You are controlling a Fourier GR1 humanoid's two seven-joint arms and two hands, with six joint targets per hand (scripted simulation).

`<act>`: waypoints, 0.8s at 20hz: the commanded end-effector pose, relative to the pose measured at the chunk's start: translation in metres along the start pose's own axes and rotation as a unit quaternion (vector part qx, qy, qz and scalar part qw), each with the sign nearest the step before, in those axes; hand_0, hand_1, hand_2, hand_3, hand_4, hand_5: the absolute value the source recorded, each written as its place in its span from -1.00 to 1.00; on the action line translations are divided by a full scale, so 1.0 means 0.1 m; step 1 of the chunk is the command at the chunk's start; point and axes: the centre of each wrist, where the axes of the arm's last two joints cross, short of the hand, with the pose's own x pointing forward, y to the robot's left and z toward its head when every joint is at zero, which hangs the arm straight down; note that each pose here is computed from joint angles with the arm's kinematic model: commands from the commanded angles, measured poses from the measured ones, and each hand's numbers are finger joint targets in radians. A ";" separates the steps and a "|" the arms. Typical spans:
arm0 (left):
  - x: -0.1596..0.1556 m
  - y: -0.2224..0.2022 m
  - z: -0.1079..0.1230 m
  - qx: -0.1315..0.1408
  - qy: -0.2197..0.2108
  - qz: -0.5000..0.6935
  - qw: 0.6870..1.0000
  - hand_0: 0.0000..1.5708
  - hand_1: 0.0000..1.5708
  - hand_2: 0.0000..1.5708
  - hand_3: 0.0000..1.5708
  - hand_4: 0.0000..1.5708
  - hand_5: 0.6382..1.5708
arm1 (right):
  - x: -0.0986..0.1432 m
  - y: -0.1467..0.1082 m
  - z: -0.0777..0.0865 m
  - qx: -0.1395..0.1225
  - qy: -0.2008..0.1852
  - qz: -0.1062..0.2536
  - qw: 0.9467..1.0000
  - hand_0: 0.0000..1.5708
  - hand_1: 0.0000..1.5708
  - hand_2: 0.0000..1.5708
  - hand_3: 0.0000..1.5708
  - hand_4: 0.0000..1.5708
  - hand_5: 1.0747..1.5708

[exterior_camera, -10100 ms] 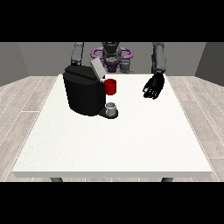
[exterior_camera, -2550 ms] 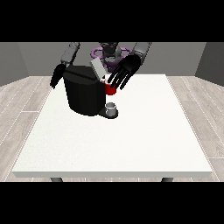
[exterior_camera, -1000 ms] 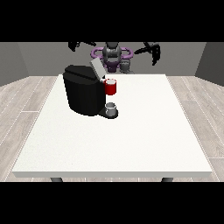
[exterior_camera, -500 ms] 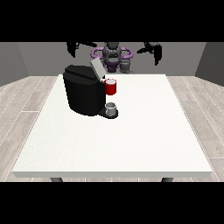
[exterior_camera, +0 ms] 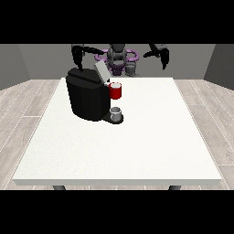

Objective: Insert the coffee pod into the coffee machine and close the lid

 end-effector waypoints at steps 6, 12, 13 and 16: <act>0.17 -0.03 0.24 0.006 -0.027 0.002 1.000 -1.00 -1.00 -1.00 -1.00 -0.57 1.00 | -0.06 0.42 -0.08 0.035 -0.019 0.005 0.999 -1.00 -1.00 -1.00 -1.00 -1.00 1.00; 0.38 0.34 0.31 0.046 -0.042 -0.020 0.998 -1.00 -1.00 -1.00 -1.00 -0.52 1.00 | 0.10 0.47 -0.18 0.074 -0.047 0.022 0.996 -1.00 -1.00 -1.00 -1.00 -1.00 1.00; 0.26 0.29 0.39 0.041 -0.035 -0.015 0.998 -1.00 -1.00 -1.00 -1.00 -0.52 1.00 | 0.08 0.71 -0.14 0.088 -0.034 0.031 0.995 -1.00 -1.00 -1.00 -1.00 -1.00 1.00; 0.27 0.38 0.39 0.055 -0.062 -0.036 0.996 -1.00 -1.00 -1.00 -1.00 -0.61 1.00 | 0.59 0.67 -0.33 0.080 -0.060 0.027 0.995 -1.00 -1.00 -1.00 -1.00 -0.90 1.00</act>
